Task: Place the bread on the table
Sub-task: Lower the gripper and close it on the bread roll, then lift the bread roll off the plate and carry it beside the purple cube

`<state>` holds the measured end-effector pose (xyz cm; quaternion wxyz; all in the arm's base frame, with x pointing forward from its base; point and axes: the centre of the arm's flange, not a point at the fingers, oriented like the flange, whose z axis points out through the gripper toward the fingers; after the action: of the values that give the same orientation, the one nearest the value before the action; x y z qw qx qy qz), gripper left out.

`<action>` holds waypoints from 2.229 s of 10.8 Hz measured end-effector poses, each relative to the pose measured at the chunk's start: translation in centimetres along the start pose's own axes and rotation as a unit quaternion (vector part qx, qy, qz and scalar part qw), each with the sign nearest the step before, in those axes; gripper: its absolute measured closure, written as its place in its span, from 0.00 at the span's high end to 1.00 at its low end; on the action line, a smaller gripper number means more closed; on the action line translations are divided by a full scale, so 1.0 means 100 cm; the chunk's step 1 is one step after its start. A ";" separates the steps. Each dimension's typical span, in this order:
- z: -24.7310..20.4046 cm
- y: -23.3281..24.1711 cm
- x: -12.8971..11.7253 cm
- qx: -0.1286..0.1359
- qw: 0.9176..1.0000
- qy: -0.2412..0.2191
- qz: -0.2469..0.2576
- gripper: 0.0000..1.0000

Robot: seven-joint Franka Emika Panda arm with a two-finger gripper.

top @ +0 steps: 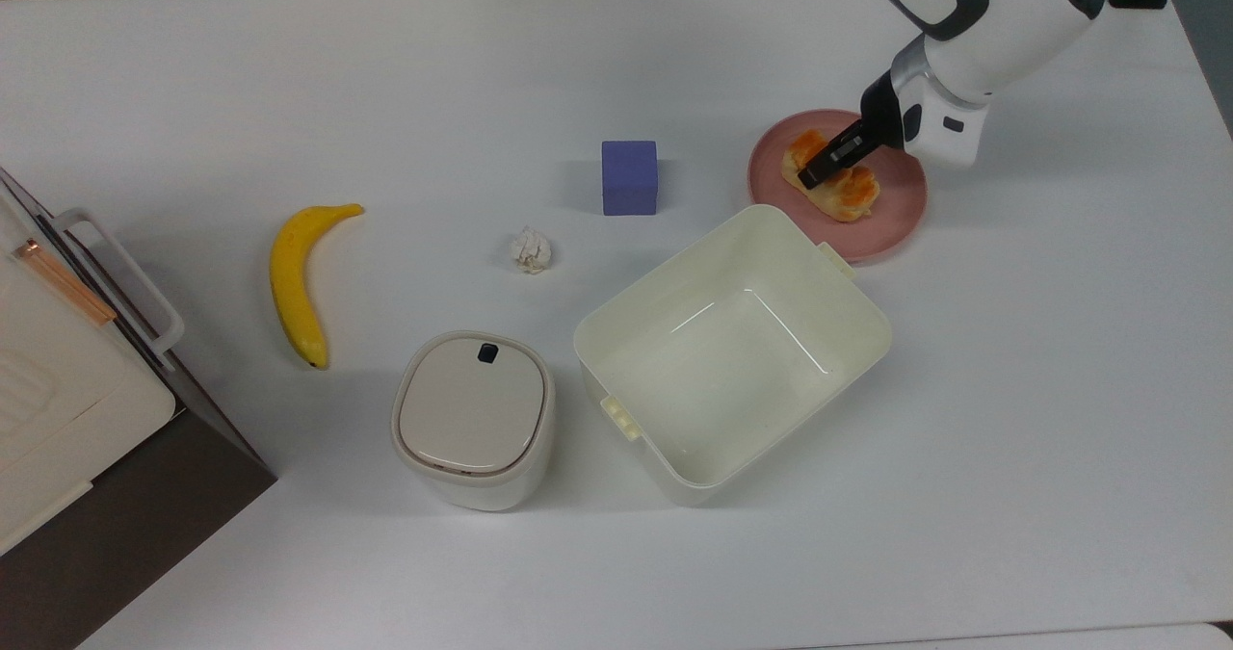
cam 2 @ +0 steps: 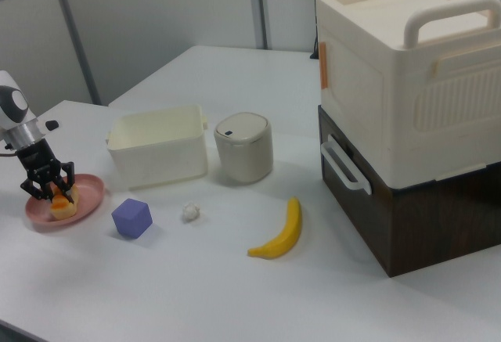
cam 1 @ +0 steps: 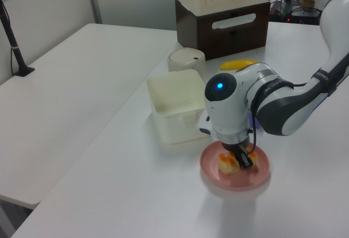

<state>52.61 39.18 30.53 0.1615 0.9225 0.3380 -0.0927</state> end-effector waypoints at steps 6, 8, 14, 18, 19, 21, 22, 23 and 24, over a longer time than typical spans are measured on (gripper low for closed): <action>-0.074 0.064 -0.029 0.000 0.997 0.044 0.064 0.17; -0.112 0.134 -0.077 0.004 0.991 0.056 0.120 0.12; -0.018 0.275 -0.164 0.040 0.969 -0.030 0.242 0.12; 0.030 0.296 -0.190 0.058 0.962 -0.073 0.256 0.12; 0.041 0.296 -0.194 0.058 0.962 -0.084 0.255 0.12; 0.066 0.300 -0.204 0.054 0.961 -0.097 0.255 0.12; 0.076 0.302 -0.206 0.054 0.960 -0.097 0.256 0.12; 0.086 0.306 -0.212 0.057 0.958 -0.100 0.261 0.12; 0.094 0.310 -0.215 0.061 0.957 -0.105 0.265 0.17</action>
<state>56.03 0.70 35.08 0.1583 0.9721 0.0562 -0.1638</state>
